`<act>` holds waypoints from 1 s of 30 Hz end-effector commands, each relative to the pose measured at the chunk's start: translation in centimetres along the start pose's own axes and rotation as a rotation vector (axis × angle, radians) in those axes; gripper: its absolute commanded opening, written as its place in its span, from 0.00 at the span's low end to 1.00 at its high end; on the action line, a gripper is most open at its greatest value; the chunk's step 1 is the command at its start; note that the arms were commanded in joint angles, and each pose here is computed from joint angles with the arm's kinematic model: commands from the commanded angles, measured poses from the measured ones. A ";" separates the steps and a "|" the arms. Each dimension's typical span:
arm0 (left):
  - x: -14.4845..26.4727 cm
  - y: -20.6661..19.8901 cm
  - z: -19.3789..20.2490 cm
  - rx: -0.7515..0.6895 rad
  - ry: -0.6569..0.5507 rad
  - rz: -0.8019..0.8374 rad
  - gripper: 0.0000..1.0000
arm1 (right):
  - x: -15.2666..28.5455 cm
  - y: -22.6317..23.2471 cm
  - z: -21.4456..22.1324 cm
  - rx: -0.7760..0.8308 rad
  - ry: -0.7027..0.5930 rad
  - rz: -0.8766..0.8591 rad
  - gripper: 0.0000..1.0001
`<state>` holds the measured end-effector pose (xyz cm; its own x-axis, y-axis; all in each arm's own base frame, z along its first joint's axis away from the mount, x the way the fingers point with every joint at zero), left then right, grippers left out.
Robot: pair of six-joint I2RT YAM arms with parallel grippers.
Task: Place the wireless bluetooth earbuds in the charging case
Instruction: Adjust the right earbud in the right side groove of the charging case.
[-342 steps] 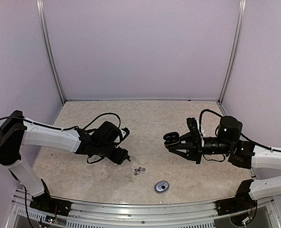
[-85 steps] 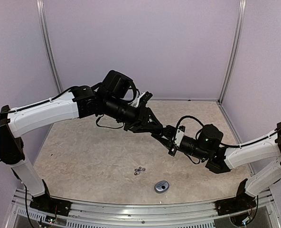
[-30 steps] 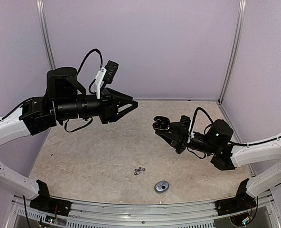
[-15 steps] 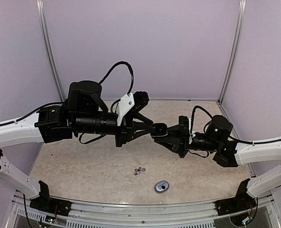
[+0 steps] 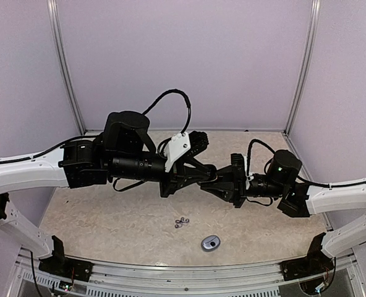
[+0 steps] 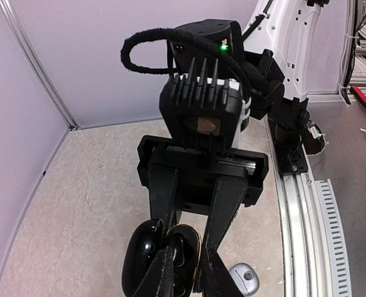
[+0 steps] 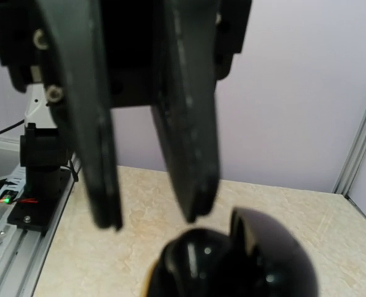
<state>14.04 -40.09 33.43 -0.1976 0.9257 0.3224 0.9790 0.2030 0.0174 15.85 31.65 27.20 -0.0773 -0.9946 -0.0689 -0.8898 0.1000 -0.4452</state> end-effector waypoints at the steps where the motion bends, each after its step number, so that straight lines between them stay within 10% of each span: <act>1: 0.5 0.1 -1.9 -0.005 -0.056 -0.017 0.18 | 0.1 -0.6 -1.9 0.035 -0.047 0.009 0.00; 30: -2.5 -0.1 2.0 0.033 0.105 0.026 0.09 | 0.1 -0.3 -2.5 0.068 -0.059 0.003 0.00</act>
<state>14.68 -41.49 32.36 -0.1973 0.9129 0.3573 0.9773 0.2119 -0.0018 15.37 31.60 26.87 -0.0606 -0.9972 -0.0430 -0.8875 0.0735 -0.4550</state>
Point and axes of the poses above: each gripper's point midway between its finger pads, its own x axis back along the fingers, its own y axis along the line the jaws close on, z = x × y, the point moved 4 cm from there along x, back along the fingers, and after that the axes turned 13 degrees about x, right-handed, at the moved point
